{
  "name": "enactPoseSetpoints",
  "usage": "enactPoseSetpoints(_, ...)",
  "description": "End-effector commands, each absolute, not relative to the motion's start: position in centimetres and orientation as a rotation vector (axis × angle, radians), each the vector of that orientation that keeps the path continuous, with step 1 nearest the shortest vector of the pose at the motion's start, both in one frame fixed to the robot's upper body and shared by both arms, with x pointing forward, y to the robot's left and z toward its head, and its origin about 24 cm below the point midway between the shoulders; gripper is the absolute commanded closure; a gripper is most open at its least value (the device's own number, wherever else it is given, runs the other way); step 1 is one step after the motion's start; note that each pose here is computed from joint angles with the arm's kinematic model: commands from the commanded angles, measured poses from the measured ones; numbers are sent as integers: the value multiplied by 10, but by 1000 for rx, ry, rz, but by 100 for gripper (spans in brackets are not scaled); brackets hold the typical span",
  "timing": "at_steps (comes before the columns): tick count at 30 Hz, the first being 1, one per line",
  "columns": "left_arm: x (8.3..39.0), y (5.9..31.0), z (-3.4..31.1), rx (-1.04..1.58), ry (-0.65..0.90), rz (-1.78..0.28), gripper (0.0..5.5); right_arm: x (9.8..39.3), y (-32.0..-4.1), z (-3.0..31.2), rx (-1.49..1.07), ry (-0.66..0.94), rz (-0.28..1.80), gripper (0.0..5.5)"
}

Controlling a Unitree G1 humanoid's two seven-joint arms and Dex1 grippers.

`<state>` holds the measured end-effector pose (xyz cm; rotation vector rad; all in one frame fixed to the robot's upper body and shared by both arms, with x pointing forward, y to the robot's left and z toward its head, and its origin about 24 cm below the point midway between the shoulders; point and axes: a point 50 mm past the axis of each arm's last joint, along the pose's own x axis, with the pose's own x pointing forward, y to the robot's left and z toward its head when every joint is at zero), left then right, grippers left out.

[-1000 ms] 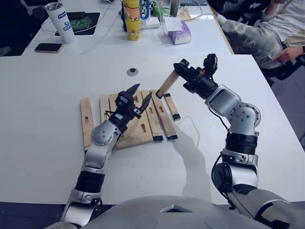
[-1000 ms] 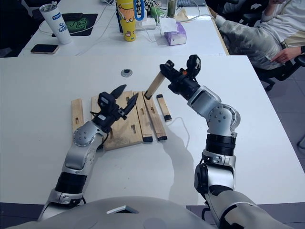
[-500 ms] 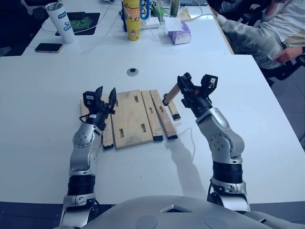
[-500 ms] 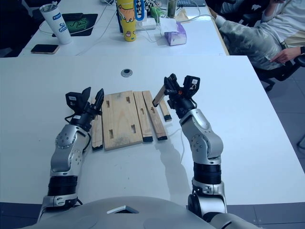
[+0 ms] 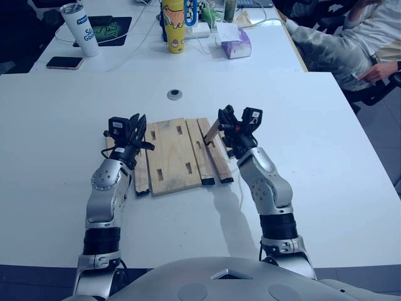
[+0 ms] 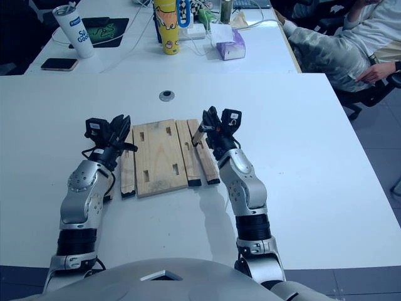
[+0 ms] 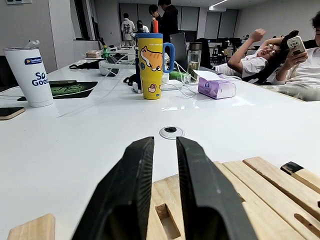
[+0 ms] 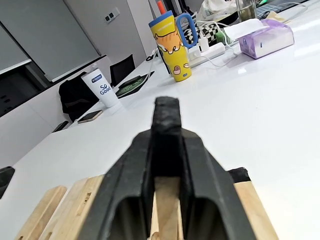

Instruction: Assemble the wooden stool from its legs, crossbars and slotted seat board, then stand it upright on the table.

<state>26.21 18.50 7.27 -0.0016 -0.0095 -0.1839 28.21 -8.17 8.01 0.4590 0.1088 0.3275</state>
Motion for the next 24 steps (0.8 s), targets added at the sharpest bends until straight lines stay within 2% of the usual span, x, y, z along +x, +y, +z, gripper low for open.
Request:
enactPoseSetpoints(1, 263, 186, 76, 12, -12, -184, 468, 282, -58, 89, 559, 63, 375, 506)
enactPoseSetpoints(14, 267, 185, 77, 26, -9, -209, 468, 281, -43, 67, 669, 169, 423, 506)
enactPoseSetpoints(24, 265, 184, 77, 27, -10, -211, 468, 280, -64, 59, 409, 133, 280, 506)
